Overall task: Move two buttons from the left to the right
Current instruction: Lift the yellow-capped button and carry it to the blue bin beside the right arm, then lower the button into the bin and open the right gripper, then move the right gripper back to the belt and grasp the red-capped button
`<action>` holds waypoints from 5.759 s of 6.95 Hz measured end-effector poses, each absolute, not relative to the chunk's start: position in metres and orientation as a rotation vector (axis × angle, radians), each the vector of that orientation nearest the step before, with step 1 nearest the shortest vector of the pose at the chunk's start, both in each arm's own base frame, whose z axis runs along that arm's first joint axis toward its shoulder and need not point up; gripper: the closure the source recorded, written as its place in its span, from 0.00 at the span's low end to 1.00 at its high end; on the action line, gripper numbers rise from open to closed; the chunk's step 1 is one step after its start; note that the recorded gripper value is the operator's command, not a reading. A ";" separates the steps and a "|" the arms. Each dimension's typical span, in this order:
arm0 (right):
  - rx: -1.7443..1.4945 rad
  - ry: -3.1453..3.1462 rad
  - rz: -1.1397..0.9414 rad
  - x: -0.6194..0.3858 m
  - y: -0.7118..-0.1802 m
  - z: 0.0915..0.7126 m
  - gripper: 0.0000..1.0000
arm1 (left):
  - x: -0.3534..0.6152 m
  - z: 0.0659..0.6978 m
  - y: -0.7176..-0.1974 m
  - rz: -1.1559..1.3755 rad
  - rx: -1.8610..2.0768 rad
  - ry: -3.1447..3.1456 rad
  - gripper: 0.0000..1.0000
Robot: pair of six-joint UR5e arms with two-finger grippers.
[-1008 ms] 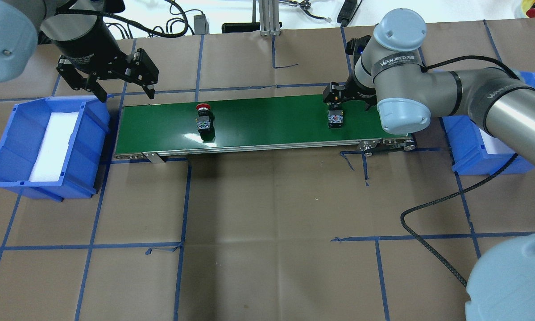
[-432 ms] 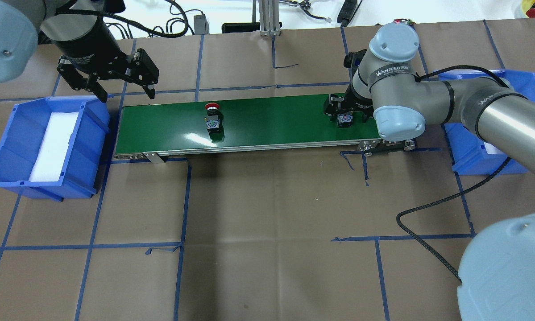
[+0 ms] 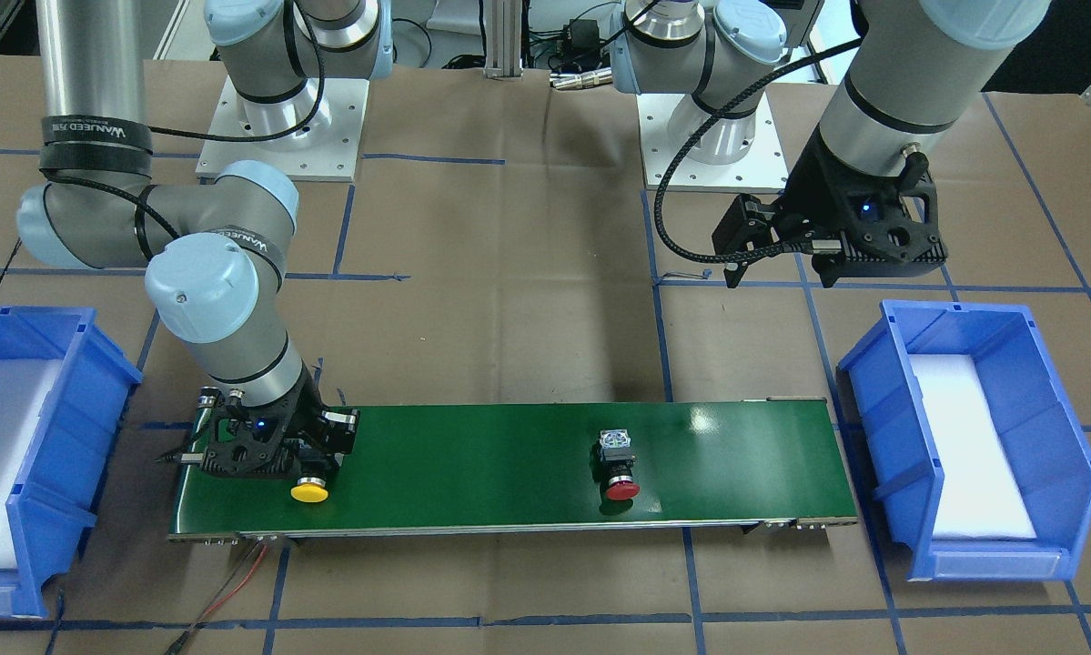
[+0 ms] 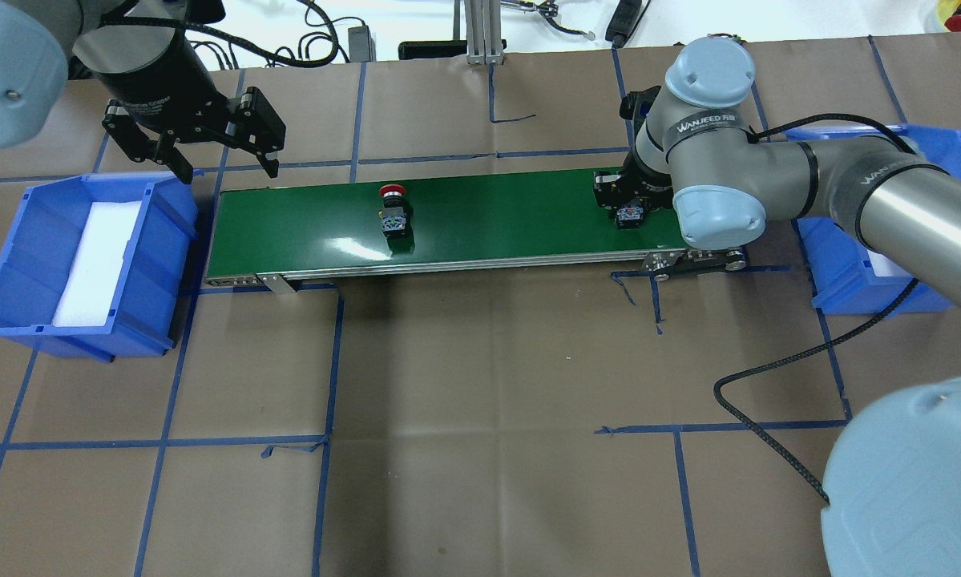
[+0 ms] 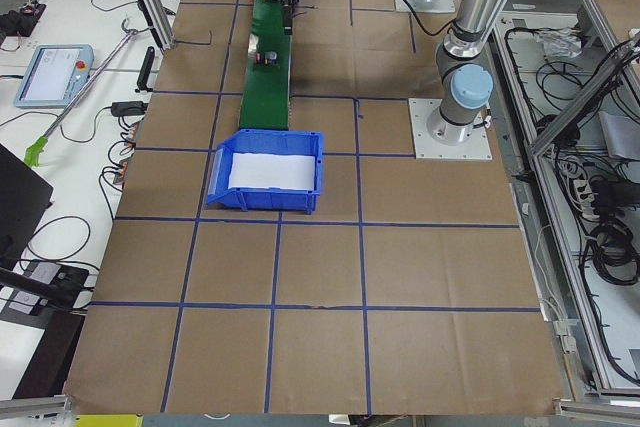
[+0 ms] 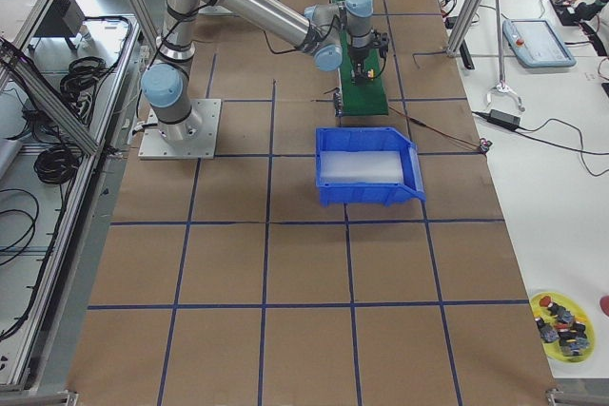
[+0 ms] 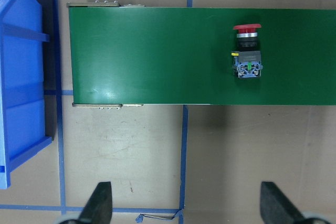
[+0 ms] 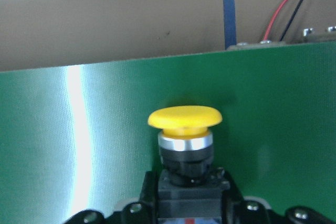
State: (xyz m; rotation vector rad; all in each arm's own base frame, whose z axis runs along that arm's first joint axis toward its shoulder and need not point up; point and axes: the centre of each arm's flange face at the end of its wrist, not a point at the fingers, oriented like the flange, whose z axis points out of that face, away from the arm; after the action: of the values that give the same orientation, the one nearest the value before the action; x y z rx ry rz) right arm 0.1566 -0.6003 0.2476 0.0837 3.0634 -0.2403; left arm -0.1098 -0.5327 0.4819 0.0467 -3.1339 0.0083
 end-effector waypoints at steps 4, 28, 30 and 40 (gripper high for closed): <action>0.179 3.082 -0.396 0.080 -0.608 0.332 0.95 | -0.110 0.483 -0.533 0.013 0.047 -3.132 0.01; 0.035 3.155 -0.280 -0.209 -0.527 0.270 0.00 | -0.110 0.484 -0.533 0.021 0.047 -3.130 0.01; 0.017 3.195 -0.413 -0.203 -0.529 0.328 0.00 | -0.110 0.484 -0.534 0.023 0.048 -3.130 0.01; 0.035 3.191 -0.249 0.107 -0.522 0.410 0.00 | -0.109 0.484 -0.534 0.022 0.049 -3.130 0.01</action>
State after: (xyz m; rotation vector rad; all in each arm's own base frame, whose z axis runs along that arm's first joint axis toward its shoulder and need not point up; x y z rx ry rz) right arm 0.1074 -0.5221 0.4104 0.0348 3.1913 -0.2488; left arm -0.1093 -0.5340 0.4837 0.0490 -3.1299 0.0221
